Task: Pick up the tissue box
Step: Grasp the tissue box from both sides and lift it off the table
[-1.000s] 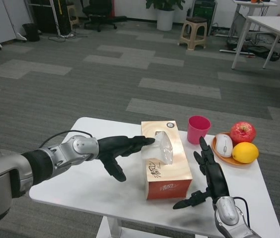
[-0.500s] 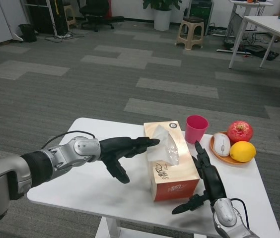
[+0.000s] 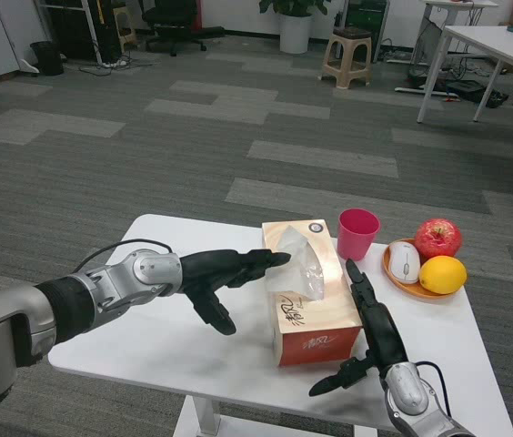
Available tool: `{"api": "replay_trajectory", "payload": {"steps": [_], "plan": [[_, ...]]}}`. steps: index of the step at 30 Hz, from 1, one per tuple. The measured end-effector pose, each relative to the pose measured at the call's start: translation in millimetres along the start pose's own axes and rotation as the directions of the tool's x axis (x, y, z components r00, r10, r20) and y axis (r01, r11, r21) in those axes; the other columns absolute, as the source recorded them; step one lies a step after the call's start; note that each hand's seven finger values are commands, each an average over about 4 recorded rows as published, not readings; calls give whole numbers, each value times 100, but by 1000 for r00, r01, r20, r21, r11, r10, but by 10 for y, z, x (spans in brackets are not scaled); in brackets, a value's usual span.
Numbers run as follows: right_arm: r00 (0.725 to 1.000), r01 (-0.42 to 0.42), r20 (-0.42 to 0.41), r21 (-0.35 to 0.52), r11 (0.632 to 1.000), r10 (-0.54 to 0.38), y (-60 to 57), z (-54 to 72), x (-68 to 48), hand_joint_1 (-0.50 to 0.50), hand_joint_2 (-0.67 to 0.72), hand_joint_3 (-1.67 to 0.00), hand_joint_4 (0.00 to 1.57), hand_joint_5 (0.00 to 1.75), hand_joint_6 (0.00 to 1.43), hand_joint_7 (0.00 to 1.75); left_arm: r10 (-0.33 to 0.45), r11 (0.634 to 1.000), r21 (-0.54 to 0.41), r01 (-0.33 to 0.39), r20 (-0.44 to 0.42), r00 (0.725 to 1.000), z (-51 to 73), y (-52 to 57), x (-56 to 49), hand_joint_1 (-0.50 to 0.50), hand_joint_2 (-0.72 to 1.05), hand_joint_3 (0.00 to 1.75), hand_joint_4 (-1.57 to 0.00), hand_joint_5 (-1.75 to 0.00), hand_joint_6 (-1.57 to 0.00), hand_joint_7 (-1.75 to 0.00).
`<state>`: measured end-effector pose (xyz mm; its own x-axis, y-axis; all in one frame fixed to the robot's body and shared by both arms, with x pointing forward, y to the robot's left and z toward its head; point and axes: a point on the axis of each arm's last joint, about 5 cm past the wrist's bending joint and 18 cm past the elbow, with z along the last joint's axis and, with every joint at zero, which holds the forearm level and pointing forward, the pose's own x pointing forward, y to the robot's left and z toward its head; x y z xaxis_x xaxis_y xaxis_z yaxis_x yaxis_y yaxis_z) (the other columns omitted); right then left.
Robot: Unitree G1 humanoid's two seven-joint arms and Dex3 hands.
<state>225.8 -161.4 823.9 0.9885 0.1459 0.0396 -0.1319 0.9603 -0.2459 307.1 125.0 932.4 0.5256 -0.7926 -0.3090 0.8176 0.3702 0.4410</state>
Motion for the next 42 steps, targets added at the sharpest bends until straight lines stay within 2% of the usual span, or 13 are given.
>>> {"api": "replay_trajectory", "payload": {"steps": [2,5,11,15,19,25,29,34,38,42], "plan": [[1000,-8,2,5,1000,8,5,-1,-15,-46,9,-16,21,0,0,0,2,1000,-1,-2,-1,1000,-4,2,-5,50,105,2,0,0,0,0],[1000,-19,7,11,1000,19,6,-2,-37,-46,9,-16,16,0,0,0,3,1000,-1,-3,-3,1000,-10,3,-12,50,105,7,0,0,0,0],[999,-42,17,29,999,42,25,-2,-92,-46,9,-12,12,0,0,0,1,1000,-9,-1,-10,1000,-46,-2,-44,50,100,4,0,0,0,0],[998,-57,33,36,998,56,29,16,-111,-46,3,-16,10,0,0,0,-1,1000,-23,1,-12,1000,-87,-22,-83,50,96,4,0,0,0,0],[997,-67,39,44,997,66,38,17,-144,-46,3,-16,9,0,0,0,1,999,-40,-1,-8,1000,-117,-43,-115,50,96,2,0,0,0,0],[995,-85,51,59,995,82,49,23,-217,-46,1,-16,3,0,0,0,27,997,-68,-26,15,1000,-182,-109,-200,50,96,0,0,0,0,0],[994,-93,59,65,994,89,57,31,-240,-46,-2,-16,3,0,0,0,47,996,-79,-45,27,999,-206,-131,-258,50,96,7,0,0,0,0],[992,-107,72,62,992,102,51,49,-246,-46,-3,-12,6,0,0,0,69,994,-93,-64,51,996,-204,-150,-294,50,96,4,0,0,0,0],[991,-117,72,61,991,112,55,48,-266,-46,1,-16,4,0,0,0,89,992,-100,-82,74,993,-187,-161,-325,50,96,9,0,0,0,0],[989,-129,81,61,990,123,56,60,-278,-46,-3,-16,3,0,0,0,108,988,-117,-97,92,990,-177,-190,-368,50,96,2,0,0,0,0]]}}
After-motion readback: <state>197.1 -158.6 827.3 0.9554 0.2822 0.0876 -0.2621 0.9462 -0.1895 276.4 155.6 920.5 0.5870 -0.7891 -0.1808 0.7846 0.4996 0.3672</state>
